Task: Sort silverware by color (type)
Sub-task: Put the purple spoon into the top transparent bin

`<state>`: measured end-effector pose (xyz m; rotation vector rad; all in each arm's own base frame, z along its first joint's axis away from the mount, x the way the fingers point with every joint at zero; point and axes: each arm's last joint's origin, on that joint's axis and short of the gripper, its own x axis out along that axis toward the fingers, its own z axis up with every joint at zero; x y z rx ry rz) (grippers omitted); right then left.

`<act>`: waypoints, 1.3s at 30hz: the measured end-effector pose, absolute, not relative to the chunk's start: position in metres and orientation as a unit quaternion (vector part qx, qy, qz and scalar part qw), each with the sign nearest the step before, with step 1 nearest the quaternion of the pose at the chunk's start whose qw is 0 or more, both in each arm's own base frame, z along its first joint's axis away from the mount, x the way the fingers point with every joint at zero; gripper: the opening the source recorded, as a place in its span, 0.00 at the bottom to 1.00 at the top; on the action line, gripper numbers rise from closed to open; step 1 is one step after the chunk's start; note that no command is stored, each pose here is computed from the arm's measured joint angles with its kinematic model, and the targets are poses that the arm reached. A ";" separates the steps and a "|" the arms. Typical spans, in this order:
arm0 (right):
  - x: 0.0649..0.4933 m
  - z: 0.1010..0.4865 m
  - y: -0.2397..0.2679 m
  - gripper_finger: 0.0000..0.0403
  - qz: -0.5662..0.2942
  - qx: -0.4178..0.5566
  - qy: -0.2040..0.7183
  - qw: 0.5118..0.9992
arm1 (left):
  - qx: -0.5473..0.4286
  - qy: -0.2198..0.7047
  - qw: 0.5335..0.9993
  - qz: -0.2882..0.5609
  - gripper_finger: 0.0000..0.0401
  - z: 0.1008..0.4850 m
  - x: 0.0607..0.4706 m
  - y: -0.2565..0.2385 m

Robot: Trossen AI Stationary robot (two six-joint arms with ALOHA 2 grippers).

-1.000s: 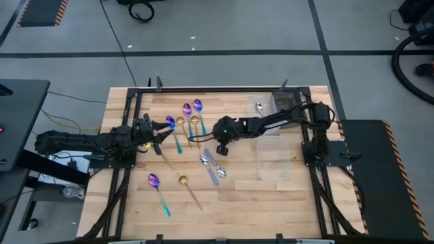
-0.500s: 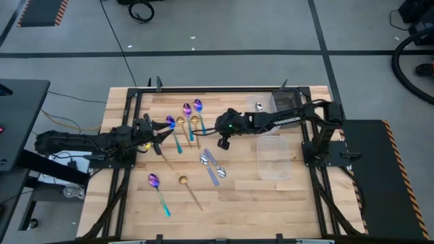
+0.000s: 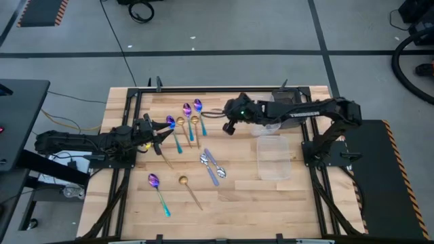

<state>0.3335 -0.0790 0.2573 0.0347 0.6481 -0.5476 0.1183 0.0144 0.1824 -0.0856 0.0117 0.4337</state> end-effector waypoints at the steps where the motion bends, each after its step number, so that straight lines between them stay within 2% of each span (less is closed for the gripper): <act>1: 0.329 0.260 -0.081 0.02 -0.276 0.020 0.319 0.906 | -0.042 0.006 0.976 0.215 0.37 0.182 0.118 0.014; 8: 0.306 0.273 -0.088 0.02 -0.341 0.038 0.332 0.879 | -0.042 0.006 0.976 0.215 0.37 0.182 0.118 0.014; 25: 0.277 0.257 -0.103 0.02 -0.447 0.102 0.409 0.789 | -0.044 0.009 0.976 0.215 0.37 0.182 0.118 0.014; 39: 0.254 0.213 -0.115 0.02 -0.482 0.145 0.440 0.744 | -0.047 0.009 0.975 0.215 0.37 0.181 0.118 0.014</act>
